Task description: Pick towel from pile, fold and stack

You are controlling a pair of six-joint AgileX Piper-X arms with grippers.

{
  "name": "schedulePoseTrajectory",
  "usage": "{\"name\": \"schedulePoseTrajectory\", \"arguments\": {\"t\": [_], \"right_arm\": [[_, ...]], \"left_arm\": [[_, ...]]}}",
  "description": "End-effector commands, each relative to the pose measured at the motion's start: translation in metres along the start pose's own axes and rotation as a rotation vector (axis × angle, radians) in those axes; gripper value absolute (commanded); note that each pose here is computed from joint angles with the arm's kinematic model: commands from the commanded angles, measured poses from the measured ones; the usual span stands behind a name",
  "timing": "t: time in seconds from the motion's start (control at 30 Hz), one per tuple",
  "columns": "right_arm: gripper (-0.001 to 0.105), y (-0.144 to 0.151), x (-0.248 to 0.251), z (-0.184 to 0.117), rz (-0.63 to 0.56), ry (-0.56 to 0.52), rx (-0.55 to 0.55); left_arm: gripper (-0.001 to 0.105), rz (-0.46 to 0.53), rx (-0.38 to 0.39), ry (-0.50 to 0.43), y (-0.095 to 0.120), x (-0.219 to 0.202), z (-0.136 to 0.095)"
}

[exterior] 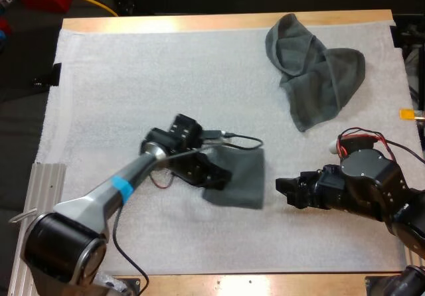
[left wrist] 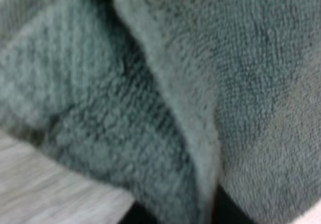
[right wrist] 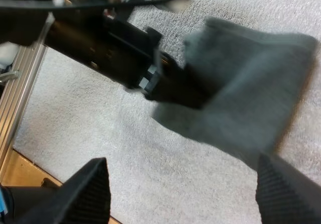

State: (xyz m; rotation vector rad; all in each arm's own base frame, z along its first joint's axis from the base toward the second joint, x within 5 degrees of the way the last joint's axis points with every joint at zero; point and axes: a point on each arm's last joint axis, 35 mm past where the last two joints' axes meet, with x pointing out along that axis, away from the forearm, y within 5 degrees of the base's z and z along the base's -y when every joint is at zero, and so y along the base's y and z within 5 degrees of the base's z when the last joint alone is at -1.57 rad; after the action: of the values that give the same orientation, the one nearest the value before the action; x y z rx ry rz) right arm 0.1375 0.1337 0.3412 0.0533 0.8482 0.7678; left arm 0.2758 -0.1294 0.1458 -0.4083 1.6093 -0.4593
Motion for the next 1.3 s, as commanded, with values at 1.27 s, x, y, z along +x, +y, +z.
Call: {"name": "schedulePoseTrajectory", "arguments": {"t": [1.27], "right_arm": [[0.061,0.008,-0.003,0.013,0.118,-0.095,0.002]], "left_arm": [[0.008,0.693,-0.230,-0.168,0.142,-0.123,-0.015]]}}
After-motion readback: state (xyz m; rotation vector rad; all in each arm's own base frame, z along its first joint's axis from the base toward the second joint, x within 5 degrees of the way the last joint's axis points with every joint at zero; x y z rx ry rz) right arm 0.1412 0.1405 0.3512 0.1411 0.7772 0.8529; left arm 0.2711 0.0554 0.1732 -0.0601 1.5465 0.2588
